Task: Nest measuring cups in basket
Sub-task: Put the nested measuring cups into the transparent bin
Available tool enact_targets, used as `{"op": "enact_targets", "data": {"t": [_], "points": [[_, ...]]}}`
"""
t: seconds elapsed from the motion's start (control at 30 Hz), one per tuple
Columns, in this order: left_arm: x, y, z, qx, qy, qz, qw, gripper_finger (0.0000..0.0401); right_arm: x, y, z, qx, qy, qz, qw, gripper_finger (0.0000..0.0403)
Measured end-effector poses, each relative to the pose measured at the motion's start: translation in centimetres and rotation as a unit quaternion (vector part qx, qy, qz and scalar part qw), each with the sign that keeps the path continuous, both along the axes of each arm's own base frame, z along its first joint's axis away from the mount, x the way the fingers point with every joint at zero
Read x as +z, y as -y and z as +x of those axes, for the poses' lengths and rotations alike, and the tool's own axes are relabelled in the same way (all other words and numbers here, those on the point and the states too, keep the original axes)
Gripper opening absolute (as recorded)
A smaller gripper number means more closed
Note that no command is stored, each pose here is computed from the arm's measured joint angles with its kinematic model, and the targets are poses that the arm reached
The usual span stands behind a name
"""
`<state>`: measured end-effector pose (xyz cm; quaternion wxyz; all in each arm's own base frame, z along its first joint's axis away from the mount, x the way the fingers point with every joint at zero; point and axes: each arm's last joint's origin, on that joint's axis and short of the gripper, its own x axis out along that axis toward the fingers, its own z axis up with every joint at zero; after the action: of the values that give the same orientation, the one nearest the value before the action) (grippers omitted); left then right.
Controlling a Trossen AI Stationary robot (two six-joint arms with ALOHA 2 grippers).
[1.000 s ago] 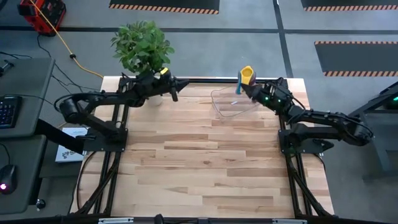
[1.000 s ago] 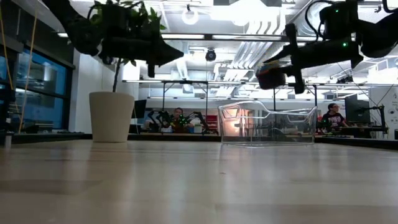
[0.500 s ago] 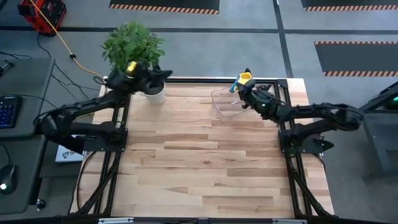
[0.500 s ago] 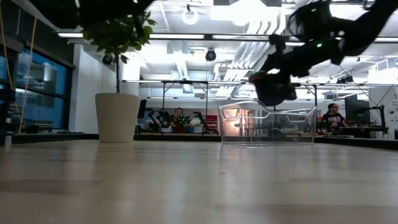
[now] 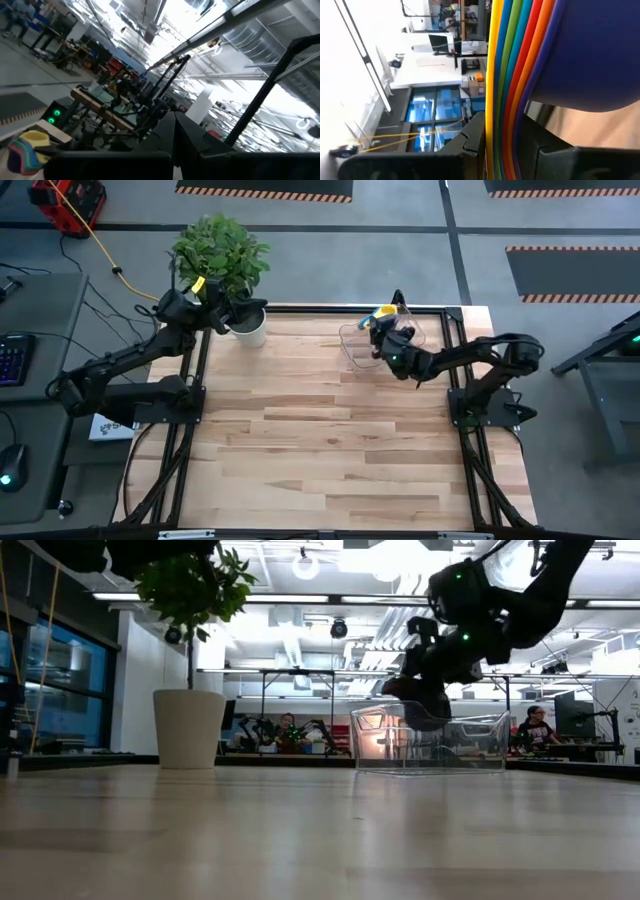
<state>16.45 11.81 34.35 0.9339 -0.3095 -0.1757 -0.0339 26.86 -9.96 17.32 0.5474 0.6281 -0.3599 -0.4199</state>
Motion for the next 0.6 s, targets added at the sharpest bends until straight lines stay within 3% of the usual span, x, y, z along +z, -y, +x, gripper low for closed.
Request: {"op": "enact_targets", "data": {"t": [0.27, 0.6], "points": [[0.1, 0.2, -0.1, -0.023, -0.003, -0.006, 1.0, 0.0, -0.4, -2.5, 1.1, -0.035, 0.009, -0.005, 0.999, 0.0053], [0.1, 0.2, -0.1, -0.022, -0.002, -0.006, 1.0, 0.0, -1.1, -0.5, 0.3, -0.07, -0.024, 0.004, 0.997, 0.0053]]}}
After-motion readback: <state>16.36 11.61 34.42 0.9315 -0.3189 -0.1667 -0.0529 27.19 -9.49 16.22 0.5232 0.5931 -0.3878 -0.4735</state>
